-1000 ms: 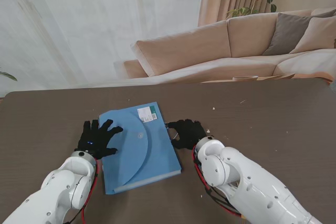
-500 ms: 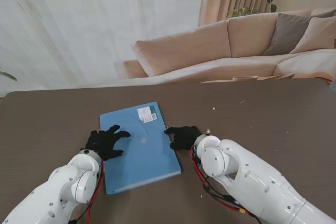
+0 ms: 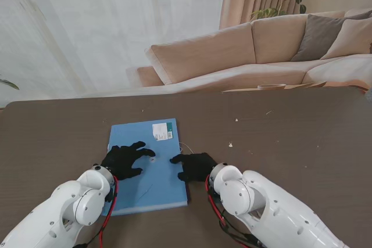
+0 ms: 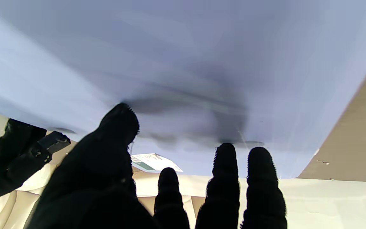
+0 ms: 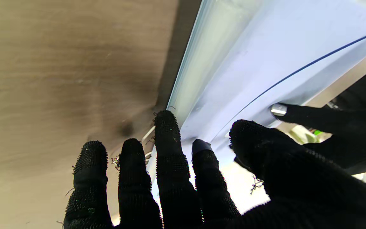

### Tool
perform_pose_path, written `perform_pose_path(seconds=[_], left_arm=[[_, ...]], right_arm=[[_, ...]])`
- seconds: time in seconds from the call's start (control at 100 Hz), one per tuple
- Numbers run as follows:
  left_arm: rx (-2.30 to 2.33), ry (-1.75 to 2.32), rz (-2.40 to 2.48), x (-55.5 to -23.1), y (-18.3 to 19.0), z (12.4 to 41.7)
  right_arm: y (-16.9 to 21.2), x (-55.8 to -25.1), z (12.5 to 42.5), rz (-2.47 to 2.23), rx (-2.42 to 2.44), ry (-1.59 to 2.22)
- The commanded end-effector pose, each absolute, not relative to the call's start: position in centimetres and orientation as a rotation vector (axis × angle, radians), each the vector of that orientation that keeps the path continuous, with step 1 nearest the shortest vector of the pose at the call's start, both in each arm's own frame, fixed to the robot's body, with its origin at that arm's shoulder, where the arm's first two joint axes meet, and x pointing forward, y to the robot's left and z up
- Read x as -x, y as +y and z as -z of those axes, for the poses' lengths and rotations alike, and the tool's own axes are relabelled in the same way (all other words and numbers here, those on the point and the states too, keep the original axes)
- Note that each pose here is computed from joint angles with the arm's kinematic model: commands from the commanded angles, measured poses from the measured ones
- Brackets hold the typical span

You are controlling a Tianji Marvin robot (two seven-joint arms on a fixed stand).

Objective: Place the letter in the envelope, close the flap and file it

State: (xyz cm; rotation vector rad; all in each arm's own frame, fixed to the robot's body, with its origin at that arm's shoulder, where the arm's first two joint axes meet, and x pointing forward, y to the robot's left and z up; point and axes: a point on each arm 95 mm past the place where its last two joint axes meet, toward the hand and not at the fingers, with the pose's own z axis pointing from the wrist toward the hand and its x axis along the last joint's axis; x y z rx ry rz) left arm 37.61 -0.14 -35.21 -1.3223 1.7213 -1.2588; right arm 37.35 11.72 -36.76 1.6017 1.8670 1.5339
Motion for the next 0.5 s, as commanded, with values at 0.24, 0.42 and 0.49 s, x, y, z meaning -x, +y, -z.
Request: perform_pose_path(seconds=[0.24, 0.42, 0.49], left_arm=[[1.297, 1.702, 1.223, -36.9, 0.3, 35.1], [1.248, 1.604, 1.184, -36.9, 1.2, 34.4], [1.249, 1.547, 1.147, -37.0, 1.7, 34.1]], right_arm=[[13.2, -35.3, 36.2, -1.546, -1.497, 1.926], [13.1, -35.6, 35.8, -1.523, -1.416, 1.918], [13.1, -35.7, 35.8, -1.522, -1.420, 1.917]])
